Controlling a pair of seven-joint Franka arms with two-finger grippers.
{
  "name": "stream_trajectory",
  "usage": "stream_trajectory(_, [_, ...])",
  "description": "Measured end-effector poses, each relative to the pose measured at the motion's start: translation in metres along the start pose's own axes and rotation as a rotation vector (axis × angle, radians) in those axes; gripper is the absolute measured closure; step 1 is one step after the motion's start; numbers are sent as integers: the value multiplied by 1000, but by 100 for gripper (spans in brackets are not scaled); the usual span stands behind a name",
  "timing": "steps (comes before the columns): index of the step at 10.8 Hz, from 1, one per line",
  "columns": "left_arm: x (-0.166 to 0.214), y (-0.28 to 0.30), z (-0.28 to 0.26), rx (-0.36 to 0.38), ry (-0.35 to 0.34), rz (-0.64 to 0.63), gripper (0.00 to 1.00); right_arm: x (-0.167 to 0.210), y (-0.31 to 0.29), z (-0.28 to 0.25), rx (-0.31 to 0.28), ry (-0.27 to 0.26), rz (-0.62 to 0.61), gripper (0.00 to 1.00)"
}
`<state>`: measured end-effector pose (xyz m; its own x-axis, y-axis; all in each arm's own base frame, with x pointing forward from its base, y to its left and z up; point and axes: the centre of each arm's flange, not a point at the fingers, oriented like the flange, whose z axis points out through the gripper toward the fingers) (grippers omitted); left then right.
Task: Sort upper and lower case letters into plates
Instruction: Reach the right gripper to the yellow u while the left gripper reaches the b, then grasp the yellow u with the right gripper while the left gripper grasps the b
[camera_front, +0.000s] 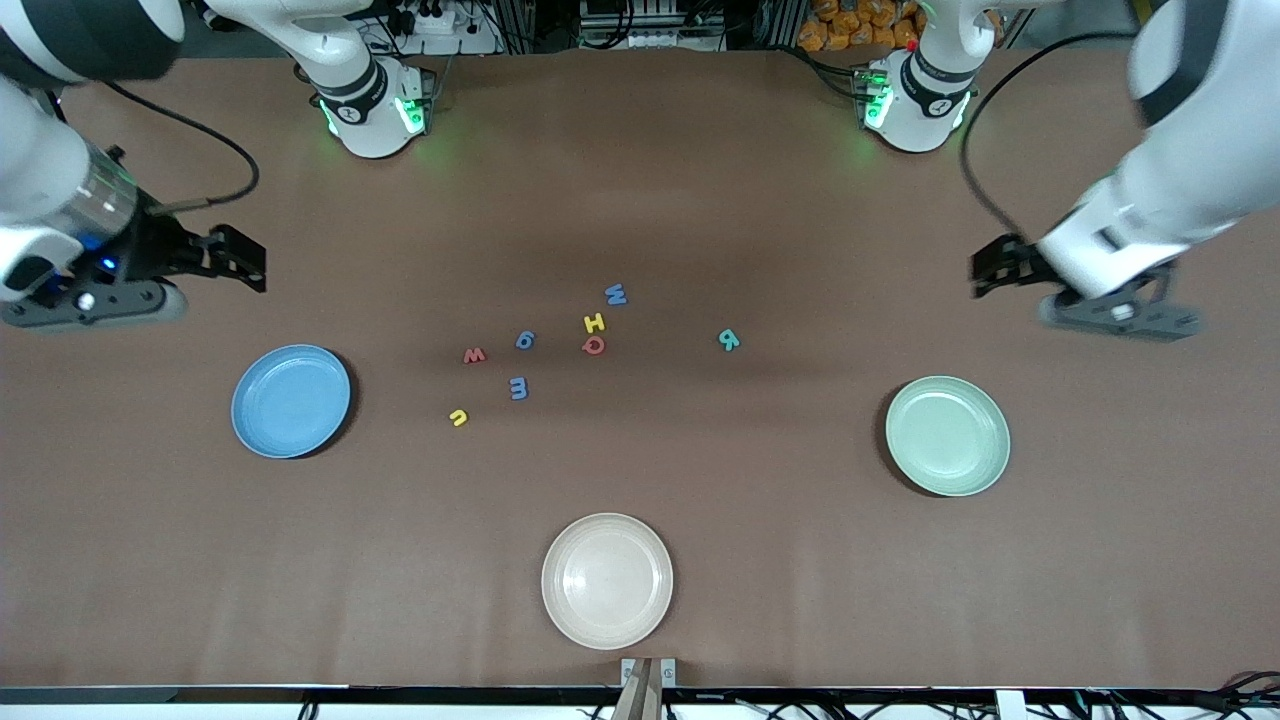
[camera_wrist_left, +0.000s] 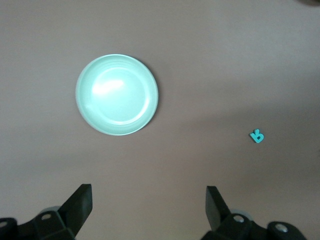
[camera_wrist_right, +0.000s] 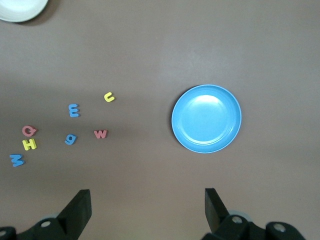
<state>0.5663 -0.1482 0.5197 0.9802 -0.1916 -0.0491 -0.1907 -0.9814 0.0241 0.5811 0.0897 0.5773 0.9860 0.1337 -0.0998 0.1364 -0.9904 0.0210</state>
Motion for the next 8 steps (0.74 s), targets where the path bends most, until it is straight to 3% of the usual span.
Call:
stream_trajectory(2, [4, 44, 55, -11, -45, -94, 0, 24, -8, 43, 7, -42, -15, 0])
stream_trajectory(5, [5, 124, 124, -11, -100, -330, 0, 60, -44, 119, 15, -1, -70, 0])
stream_trajectory(8, [-6, 192, 202, 8, -73, -501, 0, 68, -73, 199, 19, 14, -180, 0])
